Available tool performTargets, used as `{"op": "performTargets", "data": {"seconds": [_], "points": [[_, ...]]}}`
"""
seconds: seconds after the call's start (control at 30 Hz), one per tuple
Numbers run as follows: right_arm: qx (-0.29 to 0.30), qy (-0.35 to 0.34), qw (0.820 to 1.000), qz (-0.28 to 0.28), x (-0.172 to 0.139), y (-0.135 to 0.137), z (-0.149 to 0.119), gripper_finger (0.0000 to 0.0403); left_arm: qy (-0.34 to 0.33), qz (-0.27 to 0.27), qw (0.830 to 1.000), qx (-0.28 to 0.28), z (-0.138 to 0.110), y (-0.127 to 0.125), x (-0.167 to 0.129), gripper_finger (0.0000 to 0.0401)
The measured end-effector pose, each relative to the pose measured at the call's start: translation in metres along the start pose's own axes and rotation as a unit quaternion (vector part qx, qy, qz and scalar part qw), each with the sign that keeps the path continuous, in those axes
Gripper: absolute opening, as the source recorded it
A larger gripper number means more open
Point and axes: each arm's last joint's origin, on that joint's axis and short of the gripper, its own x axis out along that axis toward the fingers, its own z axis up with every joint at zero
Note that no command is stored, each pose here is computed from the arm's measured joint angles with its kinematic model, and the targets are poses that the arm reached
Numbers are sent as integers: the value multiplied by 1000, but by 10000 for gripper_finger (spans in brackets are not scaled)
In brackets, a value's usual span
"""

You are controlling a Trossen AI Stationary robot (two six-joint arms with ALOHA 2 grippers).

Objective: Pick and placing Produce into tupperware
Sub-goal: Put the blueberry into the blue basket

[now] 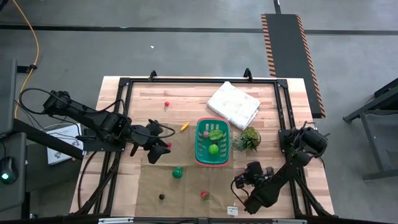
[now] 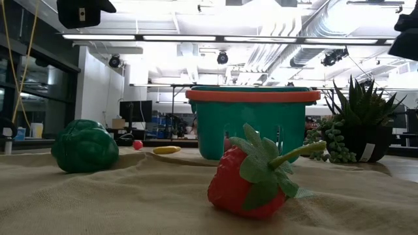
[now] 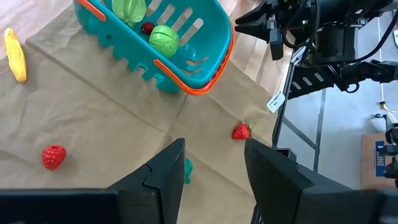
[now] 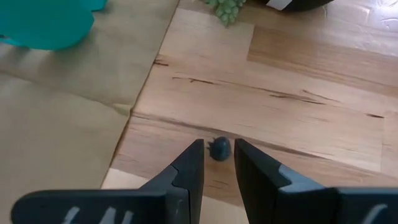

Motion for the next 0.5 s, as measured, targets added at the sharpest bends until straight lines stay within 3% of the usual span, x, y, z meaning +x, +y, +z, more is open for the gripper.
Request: {"op": "performTargets", "data": {"seconds": [0.5], "points": [[14,27,1000,5,9,-2,-6,78,4,-3,1000,13,0,0,0,154]]}}
